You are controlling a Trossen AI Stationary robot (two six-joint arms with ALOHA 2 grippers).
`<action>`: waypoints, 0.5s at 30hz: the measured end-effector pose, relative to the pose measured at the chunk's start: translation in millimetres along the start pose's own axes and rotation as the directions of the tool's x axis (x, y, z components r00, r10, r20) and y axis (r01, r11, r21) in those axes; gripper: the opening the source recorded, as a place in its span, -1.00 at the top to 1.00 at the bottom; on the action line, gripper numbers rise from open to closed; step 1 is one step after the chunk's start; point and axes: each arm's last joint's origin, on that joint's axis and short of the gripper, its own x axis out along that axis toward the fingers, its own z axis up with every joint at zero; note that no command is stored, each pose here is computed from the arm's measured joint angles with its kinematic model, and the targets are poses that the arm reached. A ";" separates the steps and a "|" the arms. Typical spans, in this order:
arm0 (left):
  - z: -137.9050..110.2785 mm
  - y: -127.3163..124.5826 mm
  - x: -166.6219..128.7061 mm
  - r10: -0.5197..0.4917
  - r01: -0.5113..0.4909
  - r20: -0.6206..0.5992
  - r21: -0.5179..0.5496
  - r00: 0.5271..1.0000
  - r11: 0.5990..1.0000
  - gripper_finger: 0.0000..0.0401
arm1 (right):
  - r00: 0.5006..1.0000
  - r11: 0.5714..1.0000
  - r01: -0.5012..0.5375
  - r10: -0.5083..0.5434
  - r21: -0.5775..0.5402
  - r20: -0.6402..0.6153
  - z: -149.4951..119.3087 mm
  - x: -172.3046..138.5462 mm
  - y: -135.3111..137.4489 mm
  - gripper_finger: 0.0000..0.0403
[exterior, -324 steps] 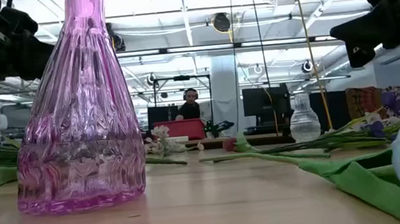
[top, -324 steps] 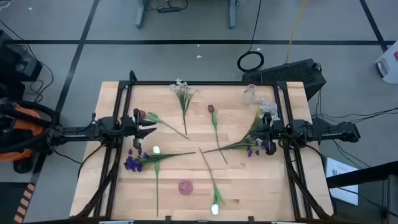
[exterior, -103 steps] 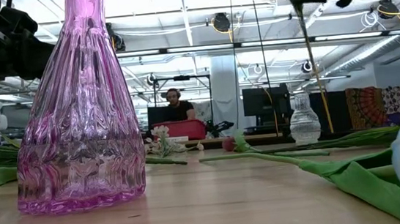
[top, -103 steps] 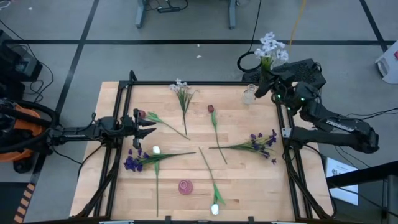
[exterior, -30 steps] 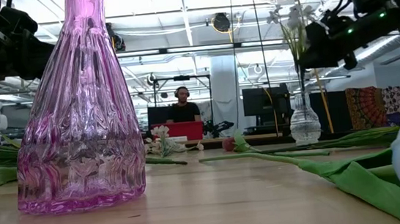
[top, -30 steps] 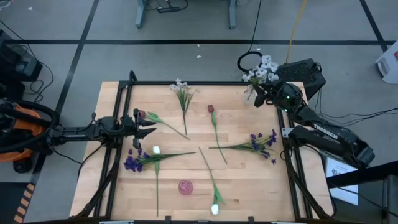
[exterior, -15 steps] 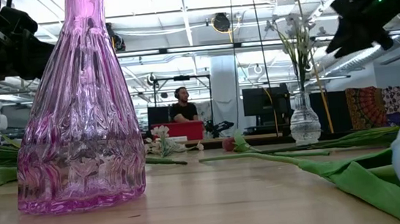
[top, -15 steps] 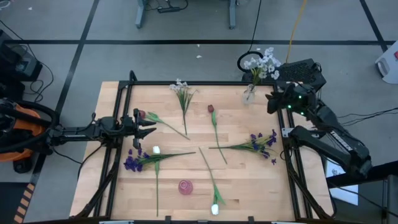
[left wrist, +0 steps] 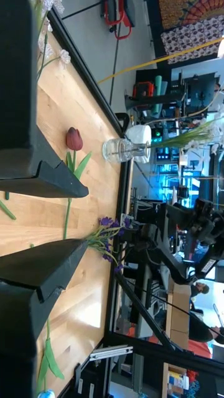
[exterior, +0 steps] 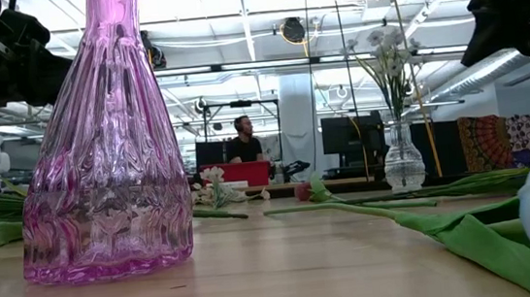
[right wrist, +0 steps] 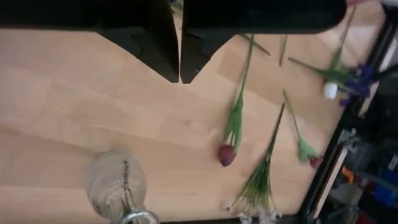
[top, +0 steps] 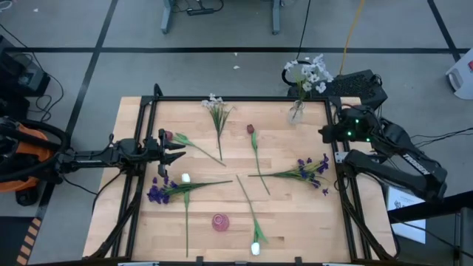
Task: Sort flowers into vase by color
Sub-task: Put the pink flower into the pink vase
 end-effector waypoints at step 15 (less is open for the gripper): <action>-0.1 0.0 0.0 0.000 0.000 0.000 0.000 1.000 1.000 0.39 | 0.985 1.000 0.028 -0.026 0.007 -0.171 -13.7 71.4 58.2 1.00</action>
